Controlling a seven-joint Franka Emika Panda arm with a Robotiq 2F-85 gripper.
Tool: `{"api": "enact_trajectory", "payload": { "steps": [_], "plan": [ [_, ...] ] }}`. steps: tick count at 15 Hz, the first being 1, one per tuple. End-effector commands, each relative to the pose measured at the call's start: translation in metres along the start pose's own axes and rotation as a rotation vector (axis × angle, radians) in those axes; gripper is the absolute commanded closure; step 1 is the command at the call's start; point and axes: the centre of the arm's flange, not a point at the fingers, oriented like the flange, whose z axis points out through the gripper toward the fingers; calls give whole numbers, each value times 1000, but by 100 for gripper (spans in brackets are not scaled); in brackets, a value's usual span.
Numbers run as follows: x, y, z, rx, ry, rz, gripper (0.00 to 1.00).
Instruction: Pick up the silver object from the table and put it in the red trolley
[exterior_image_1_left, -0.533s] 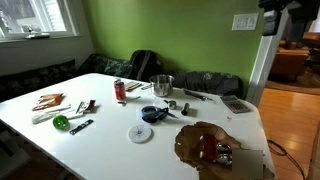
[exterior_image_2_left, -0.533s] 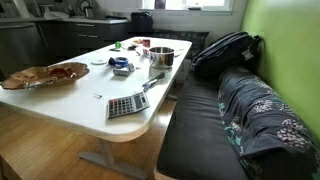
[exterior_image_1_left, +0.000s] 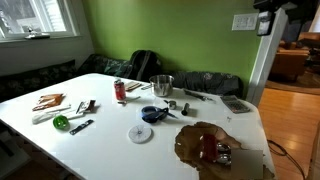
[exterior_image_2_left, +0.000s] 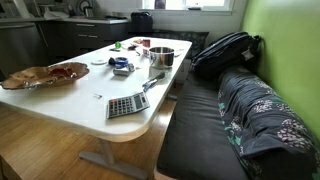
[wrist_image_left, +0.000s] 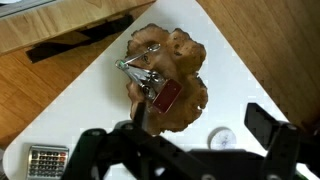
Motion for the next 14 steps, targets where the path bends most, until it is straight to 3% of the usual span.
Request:
{"api": "enact_trajectory", "payload": {
  "steps": [1,6,9,12,14],
  "plan": [
    [41,27,30,6,67,191,0],
    [110,105,111,33,203,443,0],
    [141,149,156,1,305,580,0],
    [169,169,197,-52,383,705,0],
    [182,172,226,-99,351,786,0]
  ]
}}
